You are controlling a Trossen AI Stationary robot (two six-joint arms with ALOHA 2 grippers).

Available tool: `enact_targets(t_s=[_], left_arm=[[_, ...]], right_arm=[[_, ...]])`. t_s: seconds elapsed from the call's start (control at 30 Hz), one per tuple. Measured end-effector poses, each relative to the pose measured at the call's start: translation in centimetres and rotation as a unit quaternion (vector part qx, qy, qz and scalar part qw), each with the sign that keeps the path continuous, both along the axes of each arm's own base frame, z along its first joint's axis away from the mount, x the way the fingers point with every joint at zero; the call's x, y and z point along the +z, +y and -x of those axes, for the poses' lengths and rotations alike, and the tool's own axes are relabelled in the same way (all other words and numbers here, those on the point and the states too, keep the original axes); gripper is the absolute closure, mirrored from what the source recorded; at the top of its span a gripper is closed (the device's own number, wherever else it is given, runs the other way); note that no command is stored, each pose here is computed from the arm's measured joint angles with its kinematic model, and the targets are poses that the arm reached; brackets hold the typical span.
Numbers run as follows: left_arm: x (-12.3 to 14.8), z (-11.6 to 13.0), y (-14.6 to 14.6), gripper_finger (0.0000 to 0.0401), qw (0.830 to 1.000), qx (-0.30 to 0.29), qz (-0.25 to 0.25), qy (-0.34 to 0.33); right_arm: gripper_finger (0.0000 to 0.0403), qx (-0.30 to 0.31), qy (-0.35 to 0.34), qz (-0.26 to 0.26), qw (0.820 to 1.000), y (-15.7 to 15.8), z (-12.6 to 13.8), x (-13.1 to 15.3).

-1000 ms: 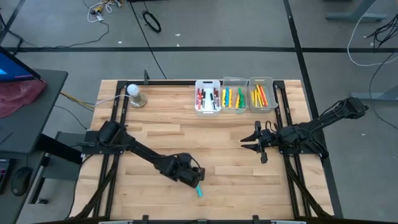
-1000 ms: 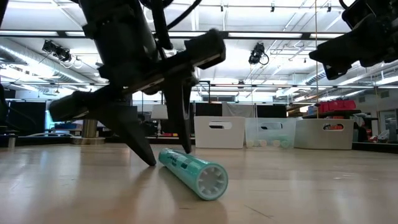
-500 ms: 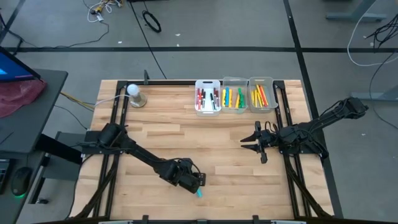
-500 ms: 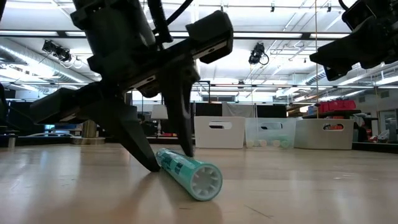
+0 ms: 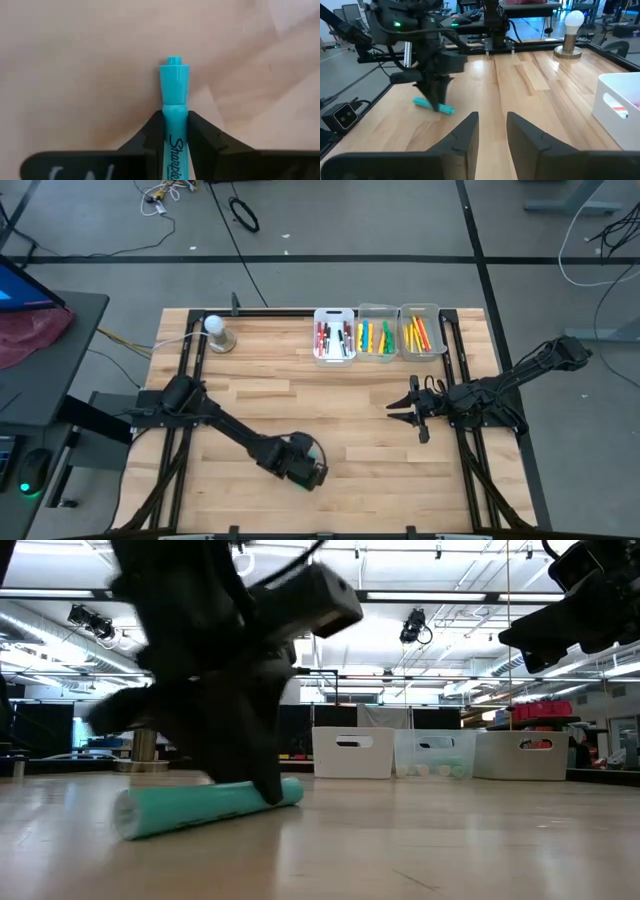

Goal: Pick & Place Markers
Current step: Put the light blue highlighter pen into the transparent bin

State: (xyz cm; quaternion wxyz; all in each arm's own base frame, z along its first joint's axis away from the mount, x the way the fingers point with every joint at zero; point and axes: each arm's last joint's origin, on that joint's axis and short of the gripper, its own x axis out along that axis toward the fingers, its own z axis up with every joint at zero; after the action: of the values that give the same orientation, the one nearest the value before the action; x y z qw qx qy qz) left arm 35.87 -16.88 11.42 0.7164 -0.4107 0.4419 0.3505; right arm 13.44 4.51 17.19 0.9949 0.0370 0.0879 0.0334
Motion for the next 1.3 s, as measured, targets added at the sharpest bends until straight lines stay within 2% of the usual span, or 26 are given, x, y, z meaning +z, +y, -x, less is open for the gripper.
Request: enact_targets(t_s=[0.2, 0.3, 0.37, 0.47, 0.53, 0.63, 0.7, 0.87, 1.03, 1.2, 1.3], left_arm=[[0.7, -1.3, 4.6, 0.0338, 0.994, -0.042, -0.105, 0.007], [1.8, -2.4, 7.2, 0.0338, 0.985, -0.084, -0.153, -0.009], [2.7, -3.9, 8.8, 0.0338, 0.974, -0.121, -0.186, -0.052], [4.9, -6.4, 10.6, 0.0338, 0.938, -0.193, -0.241, -0.156], [5.9, -7.9, 11.3, 0.0338, 0.902, -0.249, -0.268, -0.23], [7.3, -8.9, 11.8, 0.0339, 0.854, -0.296, -0.302, -0.304], [8.0, -9.2, 12.0, 0.0339, 0.835, -0.305, -0.315, -0.332], [8.8, -9.4, 11.5, 0.0339, 0.806, -0.315, -0.351, -0.356], [9.2, -9.3, 10.6, 0.0339, 0.793, -0.309, -0.385, -0.357], [9.2, -9.2, 10.4, 0.0339, 0.793, -0.308, -0.388, -0.356], [9.3, -9.3, 10.4, 0.0339, 0.791, -0.304, -0.39, -0.359]], right_arm=[[0.0302, -0.004, 0.009, 0.003, 1.0, 0.0, -0.1, -0.2], [0.0302, -0.006, 0.032, 0.005, 0.999, 0.0, -0.2, -0.8], [0.0302, -0.013, 0.046, 0.004, 0.999, 0.0, -0.2, -1.1], [0.0302, -0.041, 0.061, -0.002, 0.997, -0.2, -0.5, -1.5], [0.0298, -0.061, 0.06, -0.022, 0.996, -0.4, -0.8, -1.6], [0.0273, -0.074, 0.043, -0.046, 0.995, -0.5, -1.1, -1.3], [0.0247, -0.071, 0.01, -0.05, 0.996, -0.5, -1.4, -0.7], [0.0181, -0.063, -0.079, -0.022, 0.995, -0.3, -1.8, 0.9], [0.017, -0.046, -0.095, 0.002, 0.994, -0.2, -1.8, 1.2], [0.0205, -0.04, -0.083, -0.009, 0.996, -0.2, -1.8, 1.0], [0.0229, -0.016, -0.085, -0.013, 0.996, -0.1, -1.8, 1.0]])
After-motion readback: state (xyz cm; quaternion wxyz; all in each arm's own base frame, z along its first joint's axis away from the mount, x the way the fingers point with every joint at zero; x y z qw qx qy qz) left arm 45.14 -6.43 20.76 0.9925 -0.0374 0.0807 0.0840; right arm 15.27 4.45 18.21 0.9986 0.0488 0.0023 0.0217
